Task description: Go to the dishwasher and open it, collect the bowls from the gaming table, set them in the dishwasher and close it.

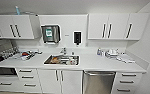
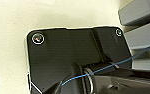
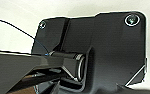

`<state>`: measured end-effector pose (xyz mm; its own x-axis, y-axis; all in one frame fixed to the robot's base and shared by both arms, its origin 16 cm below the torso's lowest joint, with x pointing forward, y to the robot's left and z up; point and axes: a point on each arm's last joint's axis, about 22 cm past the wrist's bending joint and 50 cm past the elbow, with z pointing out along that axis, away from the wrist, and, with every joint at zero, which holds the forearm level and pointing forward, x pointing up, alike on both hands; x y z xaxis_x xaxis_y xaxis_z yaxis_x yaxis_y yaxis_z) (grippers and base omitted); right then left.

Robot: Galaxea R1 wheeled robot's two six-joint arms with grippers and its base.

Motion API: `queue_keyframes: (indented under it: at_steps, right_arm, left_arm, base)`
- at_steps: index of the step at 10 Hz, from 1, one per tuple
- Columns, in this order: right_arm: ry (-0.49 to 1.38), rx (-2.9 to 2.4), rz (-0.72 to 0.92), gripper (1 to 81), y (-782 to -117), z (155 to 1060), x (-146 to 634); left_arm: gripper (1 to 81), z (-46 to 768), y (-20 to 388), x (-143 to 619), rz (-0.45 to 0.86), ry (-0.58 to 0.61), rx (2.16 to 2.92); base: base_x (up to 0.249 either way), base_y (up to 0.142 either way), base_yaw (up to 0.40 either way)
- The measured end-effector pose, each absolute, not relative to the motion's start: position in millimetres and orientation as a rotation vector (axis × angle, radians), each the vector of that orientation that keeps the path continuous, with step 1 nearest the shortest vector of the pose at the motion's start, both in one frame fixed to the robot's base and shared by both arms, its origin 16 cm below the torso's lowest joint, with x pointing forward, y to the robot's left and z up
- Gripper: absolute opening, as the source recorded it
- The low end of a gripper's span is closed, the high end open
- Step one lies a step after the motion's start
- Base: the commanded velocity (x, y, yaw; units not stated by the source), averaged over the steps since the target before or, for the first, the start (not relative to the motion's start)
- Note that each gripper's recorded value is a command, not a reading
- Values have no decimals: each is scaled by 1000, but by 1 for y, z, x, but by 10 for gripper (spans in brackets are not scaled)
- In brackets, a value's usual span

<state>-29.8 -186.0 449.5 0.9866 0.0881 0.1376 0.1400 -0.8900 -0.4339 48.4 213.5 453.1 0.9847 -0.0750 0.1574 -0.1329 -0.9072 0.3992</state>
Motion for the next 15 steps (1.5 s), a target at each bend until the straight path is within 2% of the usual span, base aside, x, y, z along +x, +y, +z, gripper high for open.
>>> queue_keyframes:
  at_steps: [15]
  right_arm:
    - [-167,-2672,-157,811,-184,450,-31]
  left_arm:
    - [811,453,214,47,193,-150,2710]
  base:
    - [112,0,0]
